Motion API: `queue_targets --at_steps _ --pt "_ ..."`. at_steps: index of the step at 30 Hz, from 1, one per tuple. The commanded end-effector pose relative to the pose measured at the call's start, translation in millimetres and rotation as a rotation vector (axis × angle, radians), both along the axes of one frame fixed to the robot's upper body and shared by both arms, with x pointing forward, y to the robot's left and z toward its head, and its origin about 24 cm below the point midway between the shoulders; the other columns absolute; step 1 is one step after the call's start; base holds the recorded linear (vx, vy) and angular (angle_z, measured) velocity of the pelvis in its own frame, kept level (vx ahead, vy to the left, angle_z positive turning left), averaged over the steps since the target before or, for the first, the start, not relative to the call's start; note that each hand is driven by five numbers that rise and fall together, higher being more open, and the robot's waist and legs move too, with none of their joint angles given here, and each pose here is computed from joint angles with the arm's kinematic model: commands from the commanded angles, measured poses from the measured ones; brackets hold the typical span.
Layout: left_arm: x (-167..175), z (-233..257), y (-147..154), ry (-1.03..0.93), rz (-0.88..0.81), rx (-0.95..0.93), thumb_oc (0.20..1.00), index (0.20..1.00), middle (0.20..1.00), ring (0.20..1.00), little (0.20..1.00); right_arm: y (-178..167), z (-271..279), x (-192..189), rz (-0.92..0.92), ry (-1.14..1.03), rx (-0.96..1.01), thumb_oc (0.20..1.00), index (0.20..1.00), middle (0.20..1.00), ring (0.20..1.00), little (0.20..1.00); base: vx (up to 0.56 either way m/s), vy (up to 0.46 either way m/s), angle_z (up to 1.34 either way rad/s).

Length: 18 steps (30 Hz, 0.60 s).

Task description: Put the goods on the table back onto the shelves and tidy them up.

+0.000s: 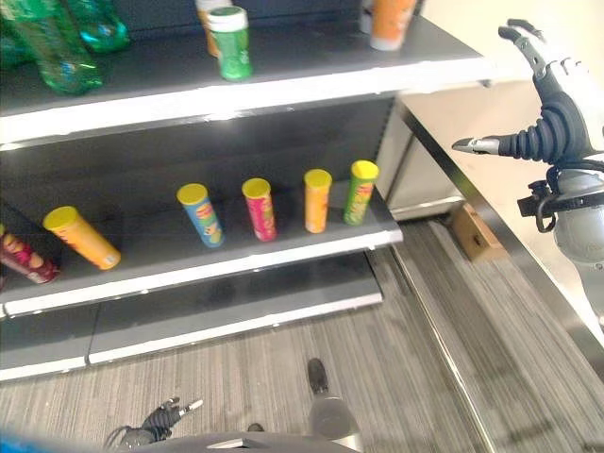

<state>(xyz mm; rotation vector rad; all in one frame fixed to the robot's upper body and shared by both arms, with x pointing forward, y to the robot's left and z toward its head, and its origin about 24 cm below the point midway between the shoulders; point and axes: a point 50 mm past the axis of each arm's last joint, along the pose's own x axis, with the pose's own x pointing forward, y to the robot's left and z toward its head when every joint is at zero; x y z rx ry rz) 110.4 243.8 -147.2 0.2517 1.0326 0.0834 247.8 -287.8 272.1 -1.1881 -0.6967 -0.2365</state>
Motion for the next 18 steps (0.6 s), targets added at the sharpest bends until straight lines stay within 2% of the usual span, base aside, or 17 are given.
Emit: queue_targets --at_steps 1,8,13,18 --pt "5.8 10.3 27.6 -0.020 -0.021 0.076 1.000 1.000 1.000 1.000 1.000 23.8 32.1 -1.4 0.151 -0.136 0.012 1.000 1.000 1.000 1.000 1.000 -0.20 -0.002 -1.12" --pt "13.4 15.2 29.2 -0.059 -0.020 0.071 1.000 1.000 1.000 1.000 1.000 59.1 9.7 6.7 0.355 -0.010 0.062 1.000 1.000 1.000 1.000 1.000 -0.09 -0.103 -1.02" --pt "15.8 16.5 30.3 -0.072 -0.013 0.073 1.000 1.000 1.000 1.000 1.000 54.3 3.7 2.4 0.322 -0.004 0.076 1.000 1.000 1.000 1.000 1.000 -0.02 -0.236 -0.72" --pt "12.7 12.3 22.4 -0.063 -0.008 0.054 1.000 1.000 1.000 1.000 1.000 38.8 25.3 -9.3 0.265 -0.093 0.039 1.000 1.000 1.000 1.000 1.000 0.00 -0.375 -0.50"
